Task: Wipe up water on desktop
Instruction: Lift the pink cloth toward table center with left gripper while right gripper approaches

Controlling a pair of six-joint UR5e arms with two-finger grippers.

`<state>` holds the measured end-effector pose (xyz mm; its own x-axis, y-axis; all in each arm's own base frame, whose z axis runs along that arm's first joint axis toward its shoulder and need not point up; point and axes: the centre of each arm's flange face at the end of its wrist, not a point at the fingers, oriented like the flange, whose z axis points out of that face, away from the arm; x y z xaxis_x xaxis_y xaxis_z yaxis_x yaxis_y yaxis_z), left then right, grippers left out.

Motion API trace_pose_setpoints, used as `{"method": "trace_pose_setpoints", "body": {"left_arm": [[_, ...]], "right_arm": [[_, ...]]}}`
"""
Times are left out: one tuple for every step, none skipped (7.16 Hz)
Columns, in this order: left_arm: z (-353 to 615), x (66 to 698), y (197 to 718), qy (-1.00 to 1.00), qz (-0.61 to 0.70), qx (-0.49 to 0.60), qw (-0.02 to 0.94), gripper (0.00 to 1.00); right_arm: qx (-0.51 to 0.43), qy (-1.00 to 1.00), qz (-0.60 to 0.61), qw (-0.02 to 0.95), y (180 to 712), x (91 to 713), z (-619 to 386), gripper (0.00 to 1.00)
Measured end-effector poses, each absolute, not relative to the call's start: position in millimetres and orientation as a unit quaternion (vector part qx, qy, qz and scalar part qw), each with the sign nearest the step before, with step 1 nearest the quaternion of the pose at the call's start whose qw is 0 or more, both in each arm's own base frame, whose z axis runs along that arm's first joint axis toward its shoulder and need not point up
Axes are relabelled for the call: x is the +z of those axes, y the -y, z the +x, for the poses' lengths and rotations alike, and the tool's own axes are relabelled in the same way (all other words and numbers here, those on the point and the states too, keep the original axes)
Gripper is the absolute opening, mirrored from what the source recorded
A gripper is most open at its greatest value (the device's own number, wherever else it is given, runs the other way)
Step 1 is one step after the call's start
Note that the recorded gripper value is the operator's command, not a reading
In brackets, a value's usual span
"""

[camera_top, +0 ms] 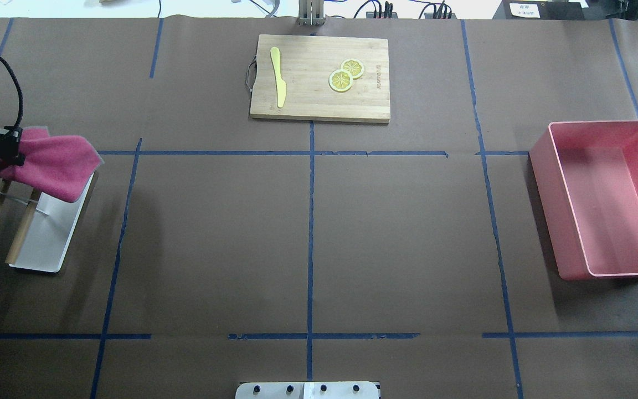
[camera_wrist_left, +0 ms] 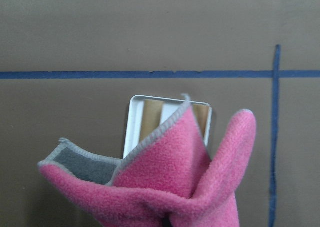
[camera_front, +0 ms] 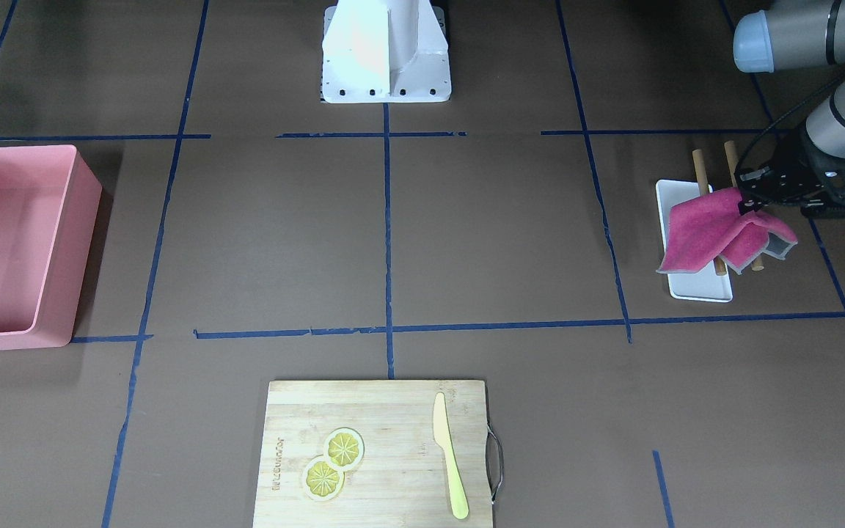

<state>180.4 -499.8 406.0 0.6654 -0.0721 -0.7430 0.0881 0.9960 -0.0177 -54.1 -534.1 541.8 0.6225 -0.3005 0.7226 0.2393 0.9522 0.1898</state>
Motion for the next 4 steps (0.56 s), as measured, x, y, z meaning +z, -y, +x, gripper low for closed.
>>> {"method": "trace_pose_setpoints", "body": {"left_arm": [[190.5, 374.6, 506.3, -0.425, 0.009, -0.067, 0.903, 0.00], [213.4, 339.1, 510.2, -0.445, -0.001, -0.083, 0.891, 0.00], [244.8, 304.2, 509.4, -0.463, -0.019, -0.099, 0.881, 0.00], [281.6, 268.6, 505.3, -0.477, -0.043, -0.118, 0.870, 0.00]], "right_arm": [[-0.145, 0.415, 0.046, 0.897, 529.6, 511.1, -85.5, 1.00], [-0.133, 0.427, 0.058, 0.893, 523.6, 483.3, -121.9, 1.00], [-0.116, 0.444, 0.075, 0.885, 516.7, 460.7, -156.5, 1.00], [-0.097, 0.464, 0.092, 0.876, 508.1, 441.5, -185.7, 1.00]]}}
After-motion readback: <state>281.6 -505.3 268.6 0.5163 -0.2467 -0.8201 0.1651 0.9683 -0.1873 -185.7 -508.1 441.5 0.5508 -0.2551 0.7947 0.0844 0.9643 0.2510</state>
